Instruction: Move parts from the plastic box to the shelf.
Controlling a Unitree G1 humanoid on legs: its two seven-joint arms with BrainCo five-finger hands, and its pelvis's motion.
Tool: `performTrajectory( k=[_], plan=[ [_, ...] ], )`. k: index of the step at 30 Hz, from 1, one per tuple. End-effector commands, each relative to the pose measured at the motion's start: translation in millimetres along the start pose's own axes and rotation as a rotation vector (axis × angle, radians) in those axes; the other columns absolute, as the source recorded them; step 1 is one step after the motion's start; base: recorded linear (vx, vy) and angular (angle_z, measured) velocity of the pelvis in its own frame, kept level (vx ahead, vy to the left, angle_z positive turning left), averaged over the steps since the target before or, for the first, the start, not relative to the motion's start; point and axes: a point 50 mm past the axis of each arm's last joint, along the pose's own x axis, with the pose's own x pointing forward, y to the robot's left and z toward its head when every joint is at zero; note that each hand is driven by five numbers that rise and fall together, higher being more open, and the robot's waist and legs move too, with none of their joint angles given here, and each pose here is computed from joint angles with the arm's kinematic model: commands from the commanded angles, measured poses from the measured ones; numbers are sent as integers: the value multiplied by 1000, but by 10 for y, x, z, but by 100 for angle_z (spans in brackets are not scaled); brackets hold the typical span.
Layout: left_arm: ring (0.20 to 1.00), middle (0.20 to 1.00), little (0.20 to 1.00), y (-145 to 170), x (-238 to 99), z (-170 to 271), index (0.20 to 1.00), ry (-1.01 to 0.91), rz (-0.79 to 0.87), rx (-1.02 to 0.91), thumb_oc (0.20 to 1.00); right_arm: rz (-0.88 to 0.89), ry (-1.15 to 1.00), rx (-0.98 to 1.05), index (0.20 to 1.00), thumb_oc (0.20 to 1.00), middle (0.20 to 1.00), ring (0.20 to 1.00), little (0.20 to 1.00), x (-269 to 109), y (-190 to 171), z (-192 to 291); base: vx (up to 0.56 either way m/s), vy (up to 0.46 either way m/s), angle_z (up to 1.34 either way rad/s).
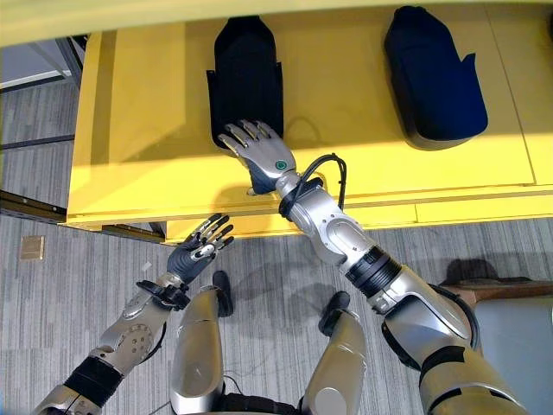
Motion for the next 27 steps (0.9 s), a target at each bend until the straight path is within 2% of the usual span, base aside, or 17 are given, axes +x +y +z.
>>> performTrajectory(
  k=[1, 10, 22, 23, 24, 27],
  plan=[
    [1000, 1000, 1000, -194, 63, 137, 1000, -71, -92, 2, 1000, -81, -29, 24, 1000, 1000, 1000, 1000, 1000, 151, -215, 125, -3, 32, 3],
    [1000, 1000, 1000, -212, 85, 119, 1000, -76, -106, -9, 1000, 96, 79, 1, 1000, 1000, 1000, 1000, 1000, 136, 239, 70, 2, 29, 5],
    [1000, 1000, 1000, -222, 140, 46, 1000, -70, -132, -12, 1000, 259, 265, 99, 1000, 1000, 1000, 1000, 1000, 8, 881, 13, 6, 6, 5],
    [1000, 1000, 1000, -222, 151, 48, 1000, -75, -137, -12, 1000, 259, 282, 100, 959, 959, 959, 959, 959, 3, 899, -9, 64, 1, 10],
    [1000, 1000, 1000, -217, 144, 29, 1000, -69, -138, -14, 1000, 262, 291, 107, 1000, 1000, 1000, 1000, 1000, -11, 930, -16, 4, -7, 7],
    [1000, 1000, 1000, -201, 140, -2, 1000, -59, -142, -8, 1000, 267, 303, 111, 1000, 1000, 1000, 1000, 1000, -29, 974, -23, 21, 0, 2]
  ],
)
